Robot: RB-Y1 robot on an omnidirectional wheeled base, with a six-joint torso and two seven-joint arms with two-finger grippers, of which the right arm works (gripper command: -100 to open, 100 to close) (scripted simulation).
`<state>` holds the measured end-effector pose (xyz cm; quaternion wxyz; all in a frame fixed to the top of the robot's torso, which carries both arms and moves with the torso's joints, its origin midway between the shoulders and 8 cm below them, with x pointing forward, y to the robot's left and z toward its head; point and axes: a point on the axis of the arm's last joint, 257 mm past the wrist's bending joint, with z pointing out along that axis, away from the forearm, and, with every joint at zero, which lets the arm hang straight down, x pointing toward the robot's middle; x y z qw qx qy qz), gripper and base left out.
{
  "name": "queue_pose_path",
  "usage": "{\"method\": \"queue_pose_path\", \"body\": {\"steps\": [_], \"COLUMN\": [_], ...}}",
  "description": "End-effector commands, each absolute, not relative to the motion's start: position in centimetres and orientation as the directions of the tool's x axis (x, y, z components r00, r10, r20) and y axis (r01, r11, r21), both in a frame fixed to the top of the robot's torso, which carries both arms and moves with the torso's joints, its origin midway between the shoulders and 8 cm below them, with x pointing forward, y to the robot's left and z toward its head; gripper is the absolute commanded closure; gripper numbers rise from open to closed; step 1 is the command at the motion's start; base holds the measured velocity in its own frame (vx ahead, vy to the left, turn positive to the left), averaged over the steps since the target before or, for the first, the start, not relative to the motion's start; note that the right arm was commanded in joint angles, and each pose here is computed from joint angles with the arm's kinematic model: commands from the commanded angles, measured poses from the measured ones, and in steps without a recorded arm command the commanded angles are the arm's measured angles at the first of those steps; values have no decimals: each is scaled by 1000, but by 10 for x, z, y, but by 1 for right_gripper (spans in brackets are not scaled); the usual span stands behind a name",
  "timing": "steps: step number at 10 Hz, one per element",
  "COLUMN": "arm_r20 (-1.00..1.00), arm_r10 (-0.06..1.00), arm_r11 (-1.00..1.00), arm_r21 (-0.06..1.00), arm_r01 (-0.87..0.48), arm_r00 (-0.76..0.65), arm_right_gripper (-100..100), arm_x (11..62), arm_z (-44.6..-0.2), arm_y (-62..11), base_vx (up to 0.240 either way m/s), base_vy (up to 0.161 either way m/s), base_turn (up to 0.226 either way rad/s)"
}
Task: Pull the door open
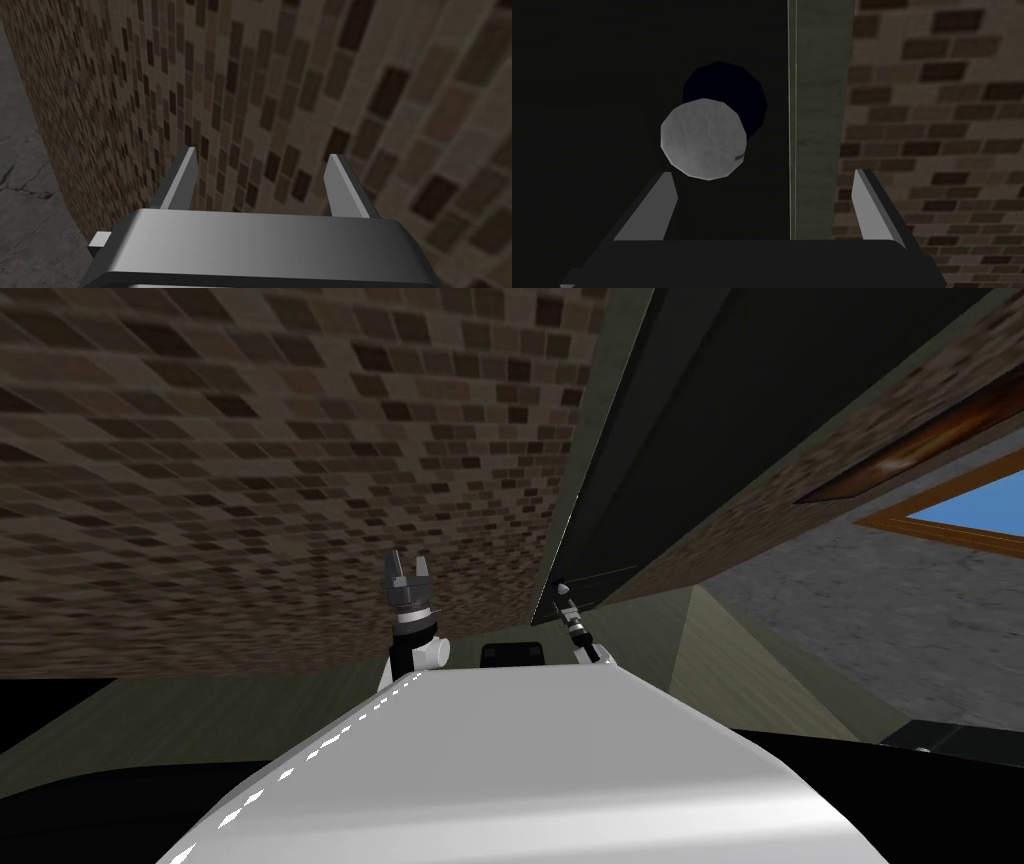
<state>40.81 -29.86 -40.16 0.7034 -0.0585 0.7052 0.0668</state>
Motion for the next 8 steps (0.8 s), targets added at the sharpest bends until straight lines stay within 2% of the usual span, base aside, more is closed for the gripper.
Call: {"method": "queue_pose_path", "body": {"steps": [1, 2, 8], "arm_r20": [-1000, -1000, -1000], "arm_r10": [13, 13, 15], "arm_r11": [985, 988, 992], "arm_r21": [14, 14, 15], "arm_r01": [-173, -152, -126], "arm_r00": [-6, -4, -3], "arm_right_gripper": [-100, -100, -100], "arm_x": [409, 403, 393], "arm_z": [-399, -397, -395], "arm_y": [-301, -325, -354], "base_vx": [52, 115, 118], "base_vy": [14, 37, 9], "base_turn": [-14, 180, 62]}}
